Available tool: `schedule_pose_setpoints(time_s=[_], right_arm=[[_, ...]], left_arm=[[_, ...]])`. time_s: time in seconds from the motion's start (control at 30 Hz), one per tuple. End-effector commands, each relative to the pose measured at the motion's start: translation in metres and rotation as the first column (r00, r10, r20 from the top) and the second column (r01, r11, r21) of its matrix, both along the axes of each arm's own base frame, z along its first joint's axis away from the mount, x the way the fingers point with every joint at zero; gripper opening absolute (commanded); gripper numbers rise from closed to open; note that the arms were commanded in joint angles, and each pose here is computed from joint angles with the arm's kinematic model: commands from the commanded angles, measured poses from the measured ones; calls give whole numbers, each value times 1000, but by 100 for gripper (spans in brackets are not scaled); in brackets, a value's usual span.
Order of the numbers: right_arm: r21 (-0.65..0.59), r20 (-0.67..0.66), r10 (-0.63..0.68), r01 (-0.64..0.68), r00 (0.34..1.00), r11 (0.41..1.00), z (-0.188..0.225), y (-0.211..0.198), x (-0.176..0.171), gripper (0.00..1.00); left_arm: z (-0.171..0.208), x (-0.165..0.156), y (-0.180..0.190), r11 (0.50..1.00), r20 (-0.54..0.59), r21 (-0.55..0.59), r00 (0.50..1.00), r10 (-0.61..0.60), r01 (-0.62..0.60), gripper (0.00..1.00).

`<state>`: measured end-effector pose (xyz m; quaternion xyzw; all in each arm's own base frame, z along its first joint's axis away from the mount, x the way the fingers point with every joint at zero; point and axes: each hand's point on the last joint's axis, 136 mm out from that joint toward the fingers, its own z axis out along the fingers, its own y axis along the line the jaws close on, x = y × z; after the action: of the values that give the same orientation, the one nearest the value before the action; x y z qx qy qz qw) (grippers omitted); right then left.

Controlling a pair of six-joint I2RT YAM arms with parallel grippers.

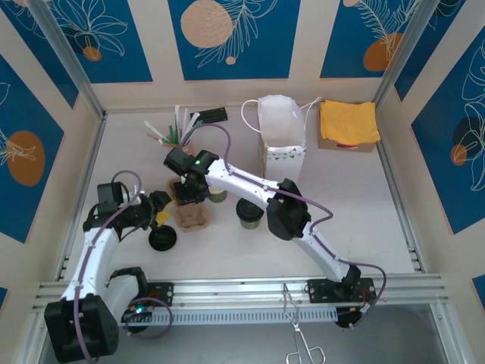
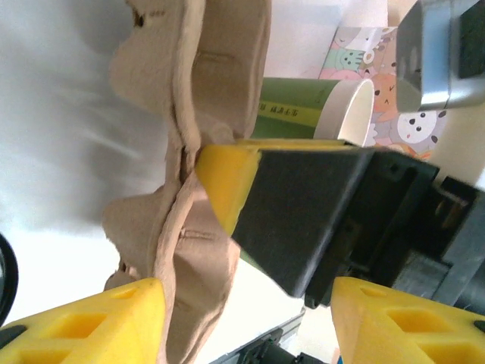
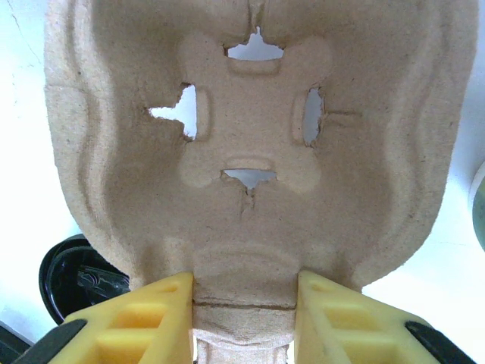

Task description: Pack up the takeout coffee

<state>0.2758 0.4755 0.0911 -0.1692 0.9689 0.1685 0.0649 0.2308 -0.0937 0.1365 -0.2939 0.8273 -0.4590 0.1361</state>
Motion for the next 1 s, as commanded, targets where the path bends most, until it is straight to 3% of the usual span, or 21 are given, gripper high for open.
schedule_pose_setpoints(time_s=[0.0,0.47,0.97], right_arm=[[45,-14,-4,5,1000,999,19,0,-1,32],[-3,-63,-97,97,993,995,5,-4,8,32],[-6,-78,-103,103,992,995,-1,-1,6,32]], left_arm=[[-2,-16,-6,999,-38,-48,999,-12,11,59],[-2,-36,-15,997,11,-10,997,-72,72,61],[-2,-36,-30,989,90,-86,989,-116,124,60]])
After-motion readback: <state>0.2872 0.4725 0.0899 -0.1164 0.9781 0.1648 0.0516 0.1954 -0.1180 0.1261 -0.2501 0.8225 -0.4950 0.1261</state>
